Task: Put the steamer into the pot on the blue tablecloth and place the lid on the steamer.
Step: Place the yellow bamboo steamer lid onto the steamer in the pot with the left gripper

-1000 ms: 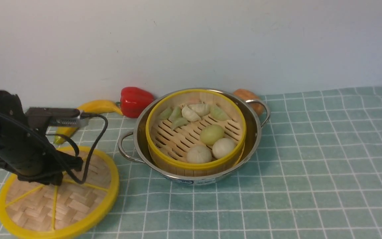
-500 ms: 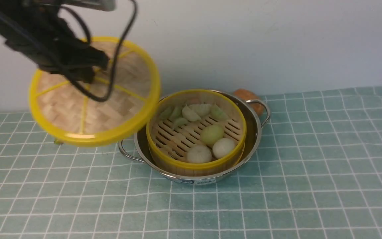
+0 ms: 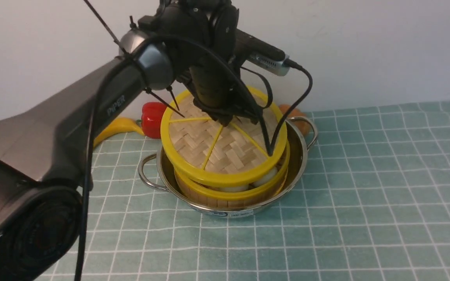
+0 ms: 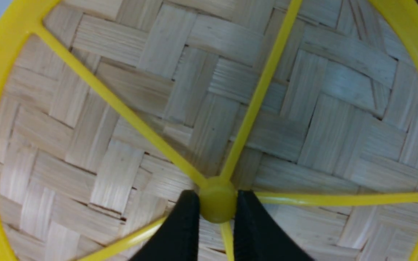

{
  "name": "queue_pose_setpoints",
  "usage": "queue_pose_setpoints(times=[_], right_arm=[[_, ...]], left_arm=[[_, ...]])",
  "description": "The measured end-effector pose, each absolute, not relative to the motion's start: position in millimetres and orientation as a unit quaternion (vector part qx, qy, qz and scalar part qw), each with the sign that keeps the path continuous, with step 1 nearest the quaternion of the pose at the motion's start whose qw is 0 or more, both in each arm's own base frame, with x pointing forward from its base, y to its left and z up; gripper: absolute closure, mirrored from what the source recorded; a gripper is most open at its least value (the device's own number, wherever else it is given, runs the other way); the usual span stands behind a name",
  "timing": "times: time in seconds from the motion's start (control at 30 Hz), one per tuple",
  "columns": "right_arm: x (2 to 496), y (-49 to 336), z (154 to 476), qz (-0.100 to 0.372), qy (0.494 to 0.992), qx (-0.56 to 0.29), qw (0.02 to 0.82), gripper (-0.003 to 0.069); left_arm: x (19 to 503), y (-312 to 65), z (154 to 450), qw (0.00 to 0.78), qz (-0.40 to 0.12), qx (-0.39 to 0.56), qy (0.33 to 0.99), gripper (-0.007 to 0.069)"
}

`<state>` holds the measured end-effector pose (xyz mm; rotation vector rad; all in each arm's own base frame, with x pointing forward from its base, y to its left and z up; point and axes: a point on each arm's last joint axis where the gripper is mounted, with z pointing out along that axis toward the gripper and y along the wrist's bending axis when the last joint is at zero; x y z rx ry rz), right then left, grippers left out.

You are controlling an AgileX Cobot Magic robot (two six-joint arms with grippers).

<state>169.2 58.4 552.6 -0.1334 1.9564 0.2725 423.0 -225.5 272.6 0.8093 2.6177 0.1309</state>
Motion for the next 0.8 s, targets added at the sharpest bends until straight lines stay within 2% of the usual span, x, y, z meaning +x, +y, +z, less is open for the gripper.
queue_pose_setpoints(times=[0.57, 0.8], right_arm=[[169.0, 59.1, 552.5, 0.119, 0.826, -0.057, 0.548, 0.0291], [169.0, 59.1, 552.5, 0.119, 0.826, -0.057, 0.548, 0.0291]], left_arm=[[429.5, -231.7, 245.6, 0.169, 0.041, 0.291, 0.941, 0.0519], [431.4, -232.2, 243.2, 0.172, 0.043, 0.291, 0.94, 0.0519]])
